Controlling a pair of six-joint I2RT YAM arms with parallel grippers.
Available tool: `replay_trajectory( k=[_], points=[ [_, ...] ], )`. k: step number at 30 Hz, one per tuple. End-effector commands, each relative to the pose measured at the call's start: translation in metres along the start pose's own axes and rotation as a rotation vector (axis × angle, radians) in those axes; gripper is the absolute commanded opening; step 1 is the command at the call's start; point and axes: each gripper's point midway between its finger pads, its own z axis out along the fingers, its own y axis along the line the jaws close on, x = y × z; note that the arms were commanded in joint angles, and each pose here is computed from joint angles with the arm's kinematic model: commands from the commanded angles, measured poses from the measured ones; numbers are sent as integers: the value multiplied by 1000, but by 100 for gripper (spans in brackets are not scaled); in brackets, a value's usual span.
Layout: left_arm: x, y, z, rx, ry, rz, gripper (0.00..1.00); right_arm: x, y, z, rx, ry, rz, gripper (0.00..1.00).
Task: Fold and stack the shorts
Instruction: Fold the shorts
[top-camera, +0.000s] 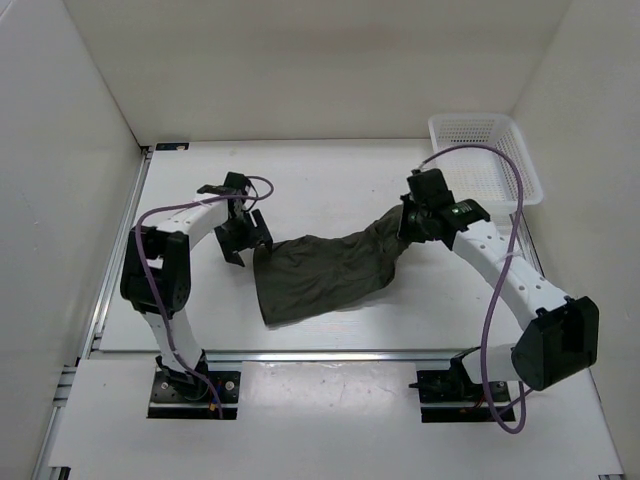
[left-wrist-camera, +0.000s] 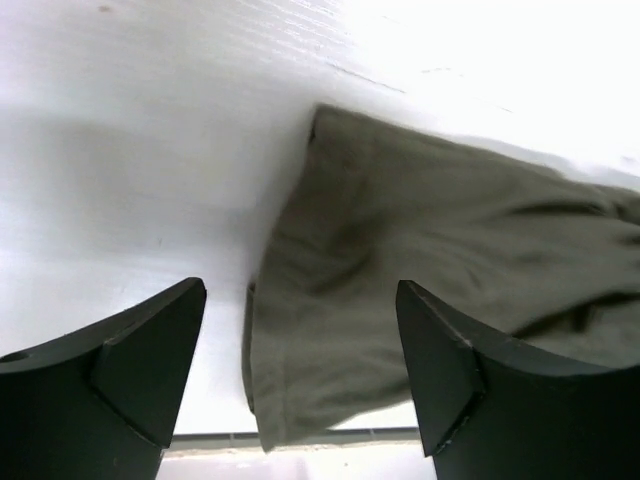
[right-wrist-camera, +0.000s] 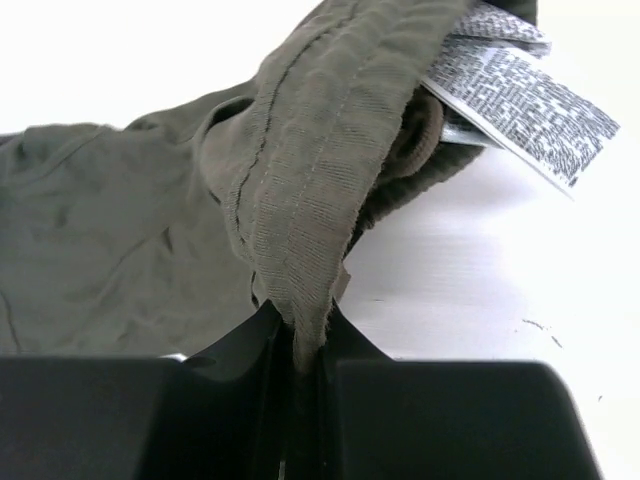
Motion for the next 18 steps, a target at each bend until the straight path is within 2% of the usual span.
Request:
replay_trajectory(
  k=[1, 3, 4, 8, 14, 18],
  points=[
    [-10, 0, -40, 73, -70, -8, 85, -15, 9, -13, 48, -45, -88, 0],
    [0, 14, -35, 47, -53, -25, 75, -16, 19, -16, 55, -59, -137, 0],
    [4, 17, -34, 42, -47, -26, 57, -19, 26, -16, 52, -69, -148, 0],
    [14, 32, -24, 21, -23, -70, 11, -21, 45, -18, 48, -77, -194, 0],
    [22, 33, 0, 39, 43, -97, 11, -20, 65, -18, 21, -81, -239, 0],
    [33, 24, 13, 43, 86, -64, 11, -21, 86, -28, -18, -99, -292, 0]
  ],
)
